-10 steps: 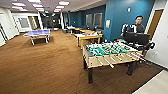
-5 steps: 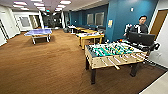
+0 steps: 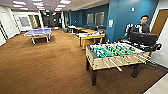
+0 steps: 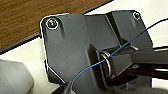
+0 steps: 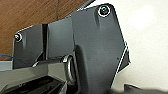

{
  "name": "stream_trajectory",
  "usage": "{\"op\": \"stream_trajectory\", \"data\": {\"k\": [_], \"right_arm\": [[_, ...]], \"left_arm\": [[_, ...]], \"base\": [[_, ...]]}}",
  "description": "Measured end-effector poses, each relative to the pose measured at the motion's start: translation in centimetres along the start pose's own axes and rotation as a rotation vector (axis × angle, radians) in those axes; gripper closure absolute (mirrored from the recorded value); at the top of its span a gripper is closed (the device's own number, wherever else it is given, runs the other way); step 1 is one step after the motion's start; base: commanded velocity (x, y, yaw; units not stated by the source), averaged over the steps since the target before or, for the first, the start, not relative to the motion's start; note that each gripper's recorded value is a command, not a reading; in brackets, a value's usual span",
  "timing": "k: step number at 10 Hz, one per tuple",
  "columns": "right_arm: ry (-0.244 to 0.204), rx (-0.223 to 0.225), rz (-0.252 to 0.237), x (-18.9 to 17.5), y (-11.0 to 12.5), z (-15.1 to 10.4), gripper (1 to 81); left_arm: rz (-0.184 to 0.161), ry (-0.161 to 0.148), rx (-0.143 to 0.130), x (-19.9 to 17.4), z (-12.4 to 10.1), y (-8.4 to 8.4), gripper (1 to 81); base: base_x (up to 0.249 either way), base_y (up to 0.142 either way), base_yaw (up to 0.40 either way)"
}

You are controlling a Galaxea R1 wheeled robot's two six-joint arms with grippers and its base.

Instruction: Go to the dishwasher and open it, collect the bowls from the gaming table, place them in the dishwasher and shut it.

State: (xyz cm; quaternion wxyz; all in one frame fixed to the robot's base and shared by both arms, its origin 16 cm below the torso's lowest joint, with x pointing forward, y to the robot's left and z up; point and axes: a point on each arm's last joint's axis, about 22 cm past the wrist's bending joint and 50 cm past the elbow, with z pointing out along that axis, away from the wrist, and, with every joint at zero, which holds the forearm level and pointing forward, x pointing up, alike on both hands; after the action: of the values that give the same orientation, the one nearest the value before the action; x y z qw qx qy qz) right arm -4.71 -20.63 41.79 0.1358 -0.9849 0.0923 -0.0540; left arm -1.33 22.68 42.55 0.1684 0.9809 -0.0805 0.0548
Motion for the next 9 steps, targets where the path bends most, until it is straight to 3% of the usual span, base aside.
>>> {"op": "stream_trajectory", "data": {"k": [1,4,6,9], "right_arm": [[0.012,-0.001,-0.003,0.8,0.1,0.0,1.0],[0.005,0.004,-0.001,0.5,-0.3,0.1,1.0],[0.002,-0.008,-0.002,0.1,0.7,-0.1,1.0],[0.001,-0.01,-0.002,0.0,0.7,-0.1,1.0]], "left_arm": [[0.002,0.014,-0.003,0.8,0.1,0.1,1.0],[0.001,0.003,0.004,0.2,-0.1,-0.4,1.0],[-0.002,0.001,-0.01,-0.2,0.1,0.6,1.0],[-0.002,0.004,-0.011,-0.2,0.1,0.7,1.0]], "base": [[0.111,0.0,0.0],[0.116,0.0,0.0],[0.119,0.0,0.0],[0.119,0.0,0.0]]}}
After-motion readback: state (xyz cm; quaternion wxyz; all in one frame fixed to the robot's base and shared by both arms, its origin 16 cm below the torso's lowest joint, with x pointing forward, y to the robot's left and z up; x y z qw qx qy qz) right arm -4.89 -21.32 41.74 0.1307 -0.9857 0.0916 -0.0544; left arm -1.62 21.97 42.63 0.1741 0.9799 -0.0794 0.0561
